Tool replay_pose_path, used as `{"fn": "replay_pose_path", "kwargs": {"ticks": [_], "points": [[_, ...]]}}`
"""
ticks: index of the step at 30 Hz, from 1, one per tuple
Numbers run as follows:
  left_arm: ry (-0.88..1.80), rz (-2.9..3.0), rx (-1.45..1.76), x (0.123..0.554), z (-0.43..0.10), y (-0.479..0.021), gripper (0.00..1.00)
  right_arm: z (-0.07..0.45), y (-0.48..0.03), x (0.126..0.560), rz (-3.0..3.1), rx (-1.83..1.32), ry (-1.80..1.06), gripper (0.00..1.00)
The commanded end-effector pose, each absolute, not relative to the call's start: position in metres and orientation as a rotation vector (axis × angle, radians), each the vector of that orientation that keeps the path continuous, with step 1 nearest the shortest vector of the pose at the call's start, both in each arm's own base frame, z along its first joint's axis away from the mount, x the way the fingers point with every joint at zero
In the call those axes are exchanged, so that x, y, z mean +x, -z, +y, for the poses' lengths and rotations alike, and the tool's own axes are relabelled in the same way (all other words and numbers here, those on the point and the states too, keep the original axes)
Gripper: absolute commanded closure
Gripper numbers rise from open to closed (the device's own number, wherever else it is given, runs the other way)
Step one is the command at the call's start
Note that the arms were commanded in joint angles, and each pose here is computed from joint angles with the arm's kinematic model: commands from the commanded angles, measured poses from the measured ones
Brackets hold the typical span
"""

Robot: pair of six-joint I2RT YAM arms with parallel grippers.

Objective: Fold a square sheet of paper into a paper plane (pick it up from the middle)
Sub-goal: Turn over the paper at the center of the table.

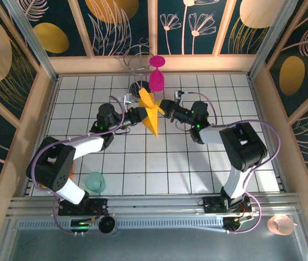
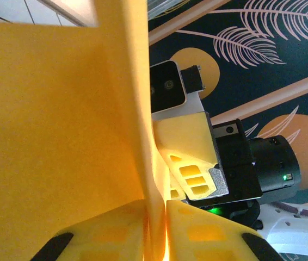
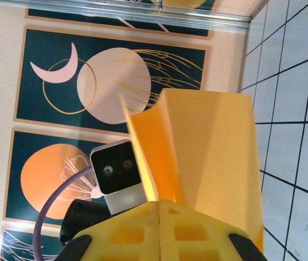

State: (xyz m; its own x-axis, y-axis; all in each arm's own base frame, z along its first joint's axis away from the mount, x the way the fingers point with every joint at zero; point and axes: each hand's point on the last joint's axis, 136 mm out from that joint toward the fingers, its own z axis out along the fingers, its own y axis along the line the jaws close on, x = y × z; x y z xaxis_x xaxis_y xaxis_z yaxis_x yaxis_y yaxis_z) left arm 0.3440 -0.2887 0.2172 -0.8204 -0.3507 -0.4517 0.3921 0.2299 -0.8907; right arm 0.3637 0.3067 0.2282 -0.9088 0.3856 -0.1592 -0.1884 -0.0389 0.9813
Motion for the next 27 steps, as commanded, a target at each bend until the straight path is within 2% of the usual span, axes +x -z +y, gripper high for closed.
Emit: {"fn": "replay_pose_path", "kwargs": {"ticks": [1, 8, 12, 22, 27], "points": [[1.643, 1.878, 0.075, 0.341, -0.289, -0.227, 0.85, 0.297, -0.238, 0.364, 1.812, 0.183, -1.957, 0.88], [1.599, 1.903, 0.072, 0.341, -0.286, -0.220, 0.89, 0.273, -0.233, 0.367, 1.823, 0.223, -1.832, 0.68], [1.497, 1.962, 0.060, 0.345, -0.281, -0.211, 0.89, 0.250, -0.220, 0.372, 1.875, 0.271, -1.639, 0.57], [0.877, 2.267, 0.036, 0.357, -0.233, -0.163, 0.90, 0.171, -0.193, 0.374, 2.008, 0.382, -0.916, 0.38], [0.589, 2.335, 0.028, 0.361, -0.215, -0.152, 0.90, 0.141, -0.189, 0.372, 2.009, 0.450, -0.719, 0.30]]}}
